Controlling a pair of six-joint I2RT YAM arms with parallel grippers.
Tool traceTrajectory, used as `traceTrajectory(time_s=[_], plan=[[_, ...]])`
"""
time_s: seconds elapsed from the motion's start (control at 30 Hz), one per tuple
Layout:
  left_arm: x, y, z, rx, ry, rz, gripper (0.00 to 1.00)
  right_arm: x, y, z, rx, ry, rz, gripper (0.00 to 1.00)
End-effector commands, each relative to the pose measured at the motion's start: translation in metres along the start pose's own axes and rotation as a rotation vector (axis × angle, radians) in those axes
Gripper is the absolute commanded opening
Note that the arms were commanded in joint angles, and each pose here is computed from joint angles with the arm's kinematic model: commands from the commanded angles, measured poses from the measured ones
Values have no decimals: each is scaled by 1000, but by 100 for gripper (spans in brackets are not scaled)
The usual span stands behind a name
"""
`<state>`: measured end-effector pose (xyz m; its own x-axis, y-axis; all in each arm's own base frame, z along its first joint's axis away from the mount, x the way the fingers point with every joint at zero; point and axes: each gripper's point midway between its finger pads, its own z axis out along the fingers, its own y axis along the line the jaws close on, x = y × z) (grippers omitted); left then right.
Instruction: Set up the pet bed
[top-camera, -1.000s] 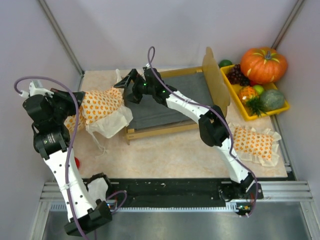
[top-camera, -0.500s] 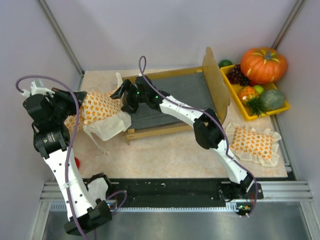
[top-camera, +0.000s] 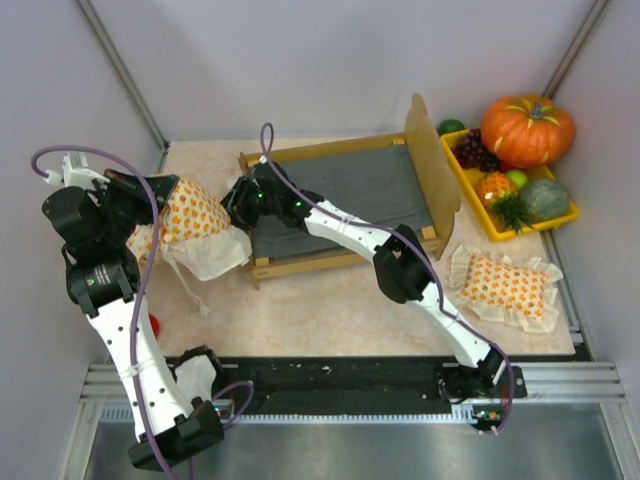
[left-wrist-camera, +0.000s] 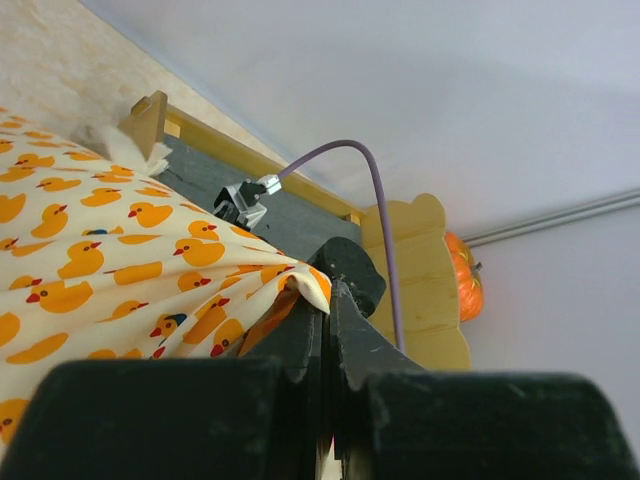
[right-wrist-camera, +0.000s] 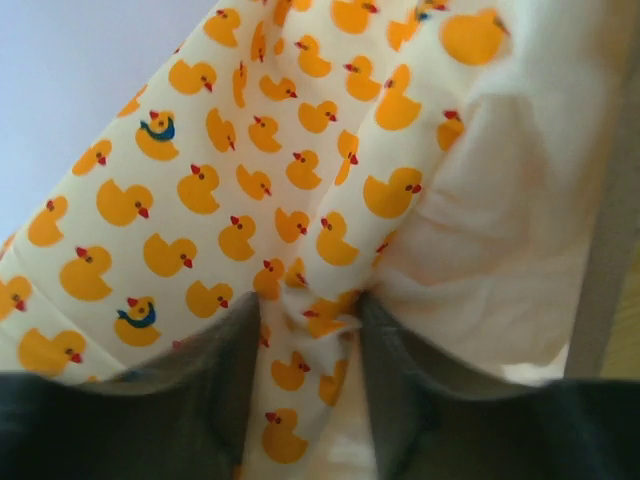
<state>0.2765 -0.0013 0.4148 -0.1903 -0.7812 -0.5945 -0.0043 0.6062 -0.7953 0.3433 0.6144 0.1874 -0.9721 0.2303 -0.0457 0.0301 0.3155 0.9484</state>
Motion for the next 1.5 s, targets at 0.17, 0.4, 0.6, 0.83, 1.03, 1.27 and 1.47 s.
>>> traceTrajectory(time_s=[0.17, 0.4, 0.6, 0.83, 1.03, 1.27, 1.47], plan=[[-11, -34, -8, 134, -38, 86, 0, 1, 40, 0, -140, -28, -117, 0], [-32, -65, -6, 229, -63, 160, 0, -50, 93, -33, -245, -157, -294, 0], [-71, -148, -11, 495, -62, 267, 0, -123, 161, -116, -349, -341, -473, 0], [-36, -221, 4, 775, 78, 348, 0, -174, 190, -235, -279, -577, -675, 0], [36, -235, 40, 900, 274, 339, 0, -189, 137, -308, -98, -707, -751, 0], [145, -92, 52, 606, 486, 164, 0, -86, -25, -350, 129, -616, -678, 0], [222, -3, 6, 421, 605, -5, 32, -31, -105, -376, 324, -504, -620, 53]])
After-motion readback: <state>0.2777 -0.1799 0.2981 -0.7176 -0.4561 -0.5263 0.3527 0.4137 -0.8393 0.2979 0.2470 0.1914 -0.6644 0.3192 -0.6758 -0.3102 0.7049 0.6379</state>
